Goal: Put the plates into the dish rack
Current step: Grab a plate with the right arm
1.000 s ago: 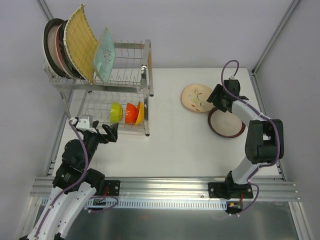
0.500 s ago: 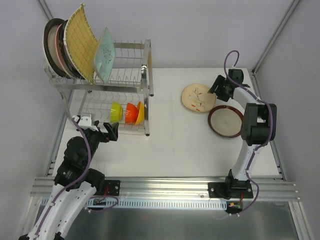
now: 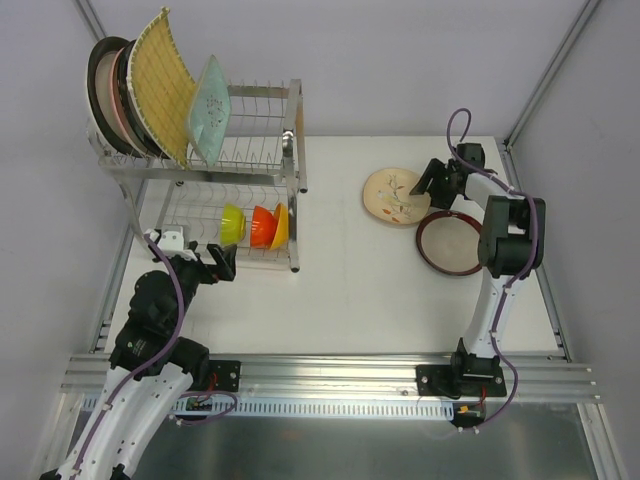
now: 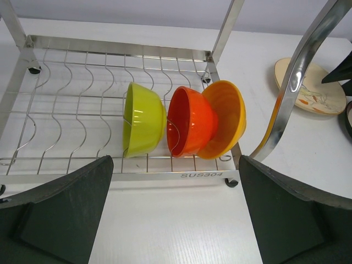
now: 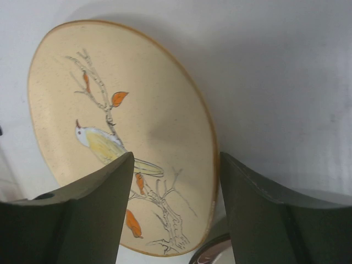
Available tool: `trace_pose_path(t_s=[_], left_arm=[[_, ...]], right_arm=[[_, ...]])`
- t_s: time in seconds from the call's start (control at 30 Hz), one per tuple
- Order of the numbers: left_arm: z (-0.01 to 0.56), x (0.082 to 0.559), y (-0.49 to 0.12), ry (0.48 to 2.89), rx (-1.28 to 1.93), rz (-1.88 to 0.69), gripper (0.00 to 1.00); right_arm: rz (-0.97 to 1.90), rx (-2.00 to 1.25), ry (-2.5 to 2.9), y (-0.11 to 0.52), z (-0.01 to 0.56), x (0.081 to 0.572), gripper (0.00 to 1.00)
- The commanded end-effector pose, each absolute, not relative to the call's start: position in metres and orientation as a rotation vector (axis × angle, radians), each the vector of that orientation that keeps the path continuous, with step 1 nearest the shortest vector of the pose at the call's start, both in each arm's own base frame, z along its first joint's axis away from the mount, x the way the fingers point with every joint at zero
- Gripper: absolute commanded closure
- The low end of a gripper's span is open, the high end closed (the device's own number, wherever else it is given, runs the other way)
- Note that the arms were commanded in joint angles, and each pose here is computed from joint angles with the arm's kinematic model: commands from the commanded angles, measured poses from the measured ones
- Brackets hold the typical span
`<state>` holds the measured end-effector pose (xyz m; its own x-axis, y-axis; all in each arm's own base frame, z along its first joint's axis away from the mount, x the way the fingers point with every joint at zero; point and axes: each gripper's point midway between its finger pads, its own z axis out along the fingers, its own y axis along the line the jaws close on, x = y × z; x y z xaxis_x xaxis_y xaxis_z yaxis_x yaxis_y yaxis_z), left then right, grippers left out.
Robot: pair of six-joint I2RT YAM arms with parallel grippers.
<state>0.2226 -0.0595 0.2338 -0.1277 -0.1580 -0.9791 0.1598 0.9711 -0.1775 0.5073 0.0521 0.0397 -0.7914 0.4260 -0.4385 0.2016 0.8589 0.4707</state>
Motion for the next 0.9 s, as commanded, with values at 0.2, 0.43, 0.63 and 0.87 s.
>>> trace_pose_path(t_s=[0.2, 0.43, 0.63, 0.87], left_arm=[[0.233, 0.224, -0.064, 1.689, 0.030, -0.292, 0.01], [0.234, 0.223, -0.065, 1.685, 0.034, -0.301, 0.01], [0.234, 0.224, -0.067, 1.688, 0.041, -0.308, 0.01], [0.231, 0.223, -0.073, 1.703, 0.066, -0.331, 0.01]], right_arm=[[0.858, 0.346, 2.443, 0.088, 0.052, 0.503, 0.39], [0.941, 0.369, 2.462, 0.096, 0.039, 0.494, 0.48], [1.023, 0.363, 2.420, 0.105, 0.042, 0.494, 0.68], [1.121, 0.364, 2.324, 0.112, 0.063, 0.498, 0.93]])
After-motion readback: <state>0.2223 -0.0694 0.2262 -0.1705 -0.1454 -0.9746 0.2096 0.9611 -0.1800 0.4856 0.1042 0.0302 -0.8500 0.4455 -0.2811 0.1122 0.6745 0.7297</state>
